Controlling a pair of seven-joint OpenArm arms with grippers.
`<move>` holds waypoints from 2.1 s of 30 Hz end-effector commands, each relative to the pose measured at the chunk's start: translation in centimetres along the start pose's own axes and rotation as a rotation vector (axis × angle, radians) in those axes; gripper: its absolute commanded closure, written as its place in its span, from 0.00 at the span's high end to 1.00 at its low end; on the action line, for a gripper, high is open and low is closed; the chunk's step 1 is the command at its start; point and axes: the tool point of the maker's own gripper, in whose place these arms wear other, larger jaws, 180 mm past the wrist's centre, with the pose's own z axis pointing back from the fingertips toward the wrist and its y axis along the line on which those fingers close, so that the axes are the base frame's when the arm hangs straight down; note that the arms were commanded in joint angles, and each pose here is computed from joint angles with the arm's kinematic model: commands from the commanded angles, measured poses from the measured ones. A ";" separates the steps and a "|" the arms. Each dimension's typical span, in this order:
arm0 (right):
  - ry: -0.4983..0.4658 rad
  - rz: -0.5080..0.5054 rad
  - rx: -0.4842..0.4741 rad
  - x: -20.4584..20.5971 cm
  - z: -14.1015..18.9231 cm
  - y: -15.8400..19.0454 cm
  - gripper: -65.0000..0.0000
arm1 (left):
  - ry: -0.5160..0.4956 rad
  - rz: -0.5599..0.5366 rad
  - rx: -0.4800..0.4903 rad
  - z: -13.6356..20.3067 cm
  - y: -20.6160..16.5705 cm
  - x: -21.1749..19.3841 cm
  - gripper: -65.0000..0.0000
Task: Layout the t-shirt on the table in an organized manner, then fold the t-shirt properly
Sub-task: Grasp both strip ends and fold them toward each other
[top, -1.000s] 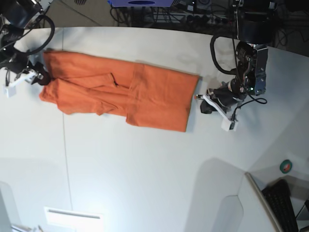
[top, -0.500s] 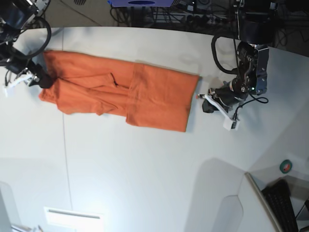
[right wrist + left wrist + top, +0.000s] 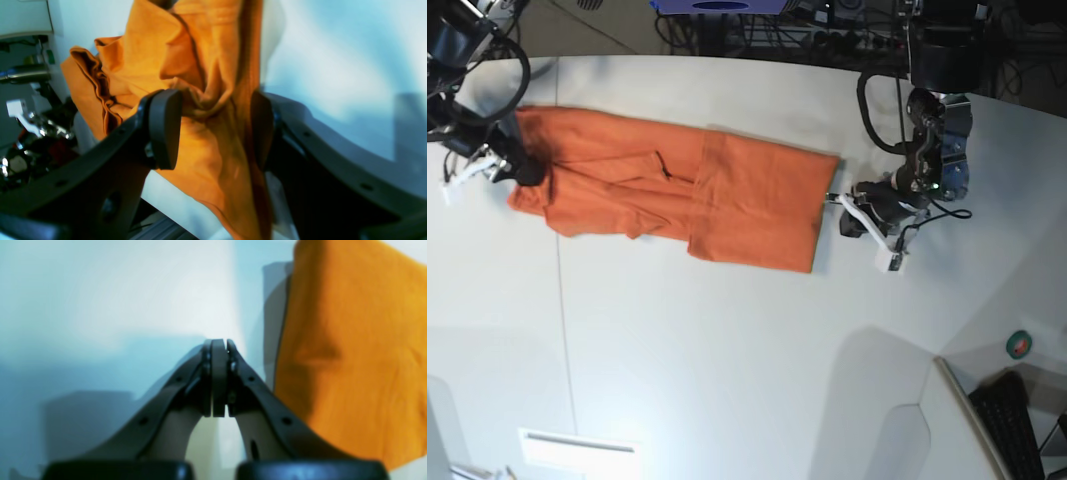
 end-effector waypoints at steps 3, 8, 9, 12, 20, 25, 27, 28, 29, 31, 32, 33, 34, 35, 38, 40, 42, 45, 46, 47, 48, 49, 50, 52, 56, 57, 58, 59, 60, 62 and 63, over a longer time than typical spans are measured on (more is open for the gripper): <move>0.070 0.043 -0.004 -1.1 -0.9 0.6 0.51 | 0.036 -0.050 -0.007 -0.7 -1.7 -0.4 0.00; 0.068 0.063 0.005 -1.1 -1.6 1.2 0.51 | 0.022 -0.026 -0.038 -1.0 -3.0 -0.2 0.00; 0.051 0.063 0.005 -0.8 -1.6 1.2 0.50 | 0.020 -0.021 -0.036 -1.0 -2.9 -0.1 0.00; 0.033 0.068 -0.001 -0.4 -1.5 1.0 0.49 | 0.020 -0.021 -0.033 -0.9 -2.7 -0.1 0.00; 0.043 0.126 -0.008 1.1 -1.7 1.6 0.00 | 0.025 -0.016 -0.050 -1.3 -3.6 -0.3 0.00; 0.154 0.298 -0.062 1.8 -2.5 2.5 0.00 | 0.021 -0.008 -0.075 -1.8 -5.2 -0.2 0.00; 0.153 0.379 -0.079 2.4 -2.4 3.4 0.00 | 0.022 -0.003 -0.082 -1.9 -5.7 -0.3 0.00; 0.148 0.415 -0.085 2.5 -2.1 3.7 0.00 | 0.024 -0.002 -0.093 -2.0 -6.3 -0.4 0.00; 0.139 0.456 -0.078 2.6 -2.2 4.7 0.00 | 0.031 -0.020 -0.112 -2.2 -7.3 -0.5 0.00; 0.102 0.485 -0.109 3.3 -1.9 6.2 0.00 | 0.045 -0.054 -0.144 -2.5 -8.8 -0.8 0.00; 0.090 0.497 -0.121 3.4 -1.6 6.7 0.00 | 0.049 -0.064 -0.152 -2.5 -9.2 -0.9 0.00; 0.069 0.518 -0.134 3.7 -1.3 7.6 0.00 | 0.050 -0.069 -0.161 -2.6 -9.6 -1.0 0.00; 0.046 0.535 -0.144 4.0 -0.9 8.5 0.00 | 0.053 -0.071 -0.164 -2.6 -9.8 -1.1 0.00; 0.029 0.547 -0.154 4.2 -0.5 9.1 0.00 | 0.055 -0.072 -0.168 -2.6 -9.9 -1.2 0.00; -0.016 0.566 -0.176 4.4 0.4 10.9 0.00 | 0.045 -0.067 -0.184 -2.7 -11.0 -0.9 0.00; -0.028 0.564 -0.183 4.0 0.7 11.8 0.00 | 0.045 -0.065 -0.194 -2.8 -11.6 -1.0 0.00; -0.021 0.563 -0.183 2.9 0.7 12.5 0.00 | 0.044 -0.059 -0.201 -2.9 -12.0 -1.0 0.00; -0.007 0.570 -0.152 1.1 0.4 13.9 0.00 | 0.045 -0.052 -0.214 -3.0 -12.8 -1.1 0.00; 0.000 0.576 -0.143 0.6 0.2 14.3 0.00 | 0.045 -0.048 -0.219 -3.1 -13.1 -1.1 0.00; 0.009 0.580 -0.125 0.0 -0.2 14.9 0.00 | 0.045 -0.045 -0.224 -3.1 -13.4 -1.1 0.00; 0.019 0.581 -0.110 -0.5 -0.6 15.4 0.00 | 0.045 -0.042 -0.229 -3.1 -13.7 -1.1 0.00; 0.029 0.582 -0.096 -1.1 -0.9 15.9 0.00 | 0.051 -0.037 -0.233 -3.1 -14.0 -1.5 0.00; 0.038 0.581 -0.079 -1.6 -1.3 16.4 0.00 | 0.052 -0.033 -0.237 -3.0 -14.2 -1.8 0.00; 0.047 0.575 -0.055 -2.4 -1.9 17.2 0.00 | 0.052 -0.029 -0.242 -2.9 -14.6 -2.0 0.00; 0.051 0.526 -0.058 -3.0 -2.5 18.0 0.00 | 0.062 -0.017 -0.252 -2.7 -15.2 -3.0 0.00; 0.049 0.526 -0.050 -3.2 -2.6 18.7 0.00 | 0.069 -0.015 -0.253 -2.6 -15.3 -3.5 0.00; 0.051 0.532 -0.040 -3.6 -2.8 19.5 0.00 | 0.072 -0.013 -0.253 -2.5 -15.4 -3.7 0.00; 0.052 0.539 -0.032 -3.8 -2.8 20.1 0.00 | 0.073 -0.013 -0.253 -2.4 -15.4 -3.8 0.00; 0.057 0.544 -0.025 -4.1 -2.9 20.5 0.00 | 0.070 -0.013 -0.253 -2.4 -15.4 -3.8 0.00; 0.054 0.555 -0.014 -3.9 -3.2 21.3 0.00 | 0.064 -0.016 -0.253 -2.3 -15.4 -3.6 0.00; 0.057 0.554 -0.014 -3.8 -3.4 21.3 0.00 | 0.066 -0.015 -0.253 -2.3 -15.4 -3.7 0.00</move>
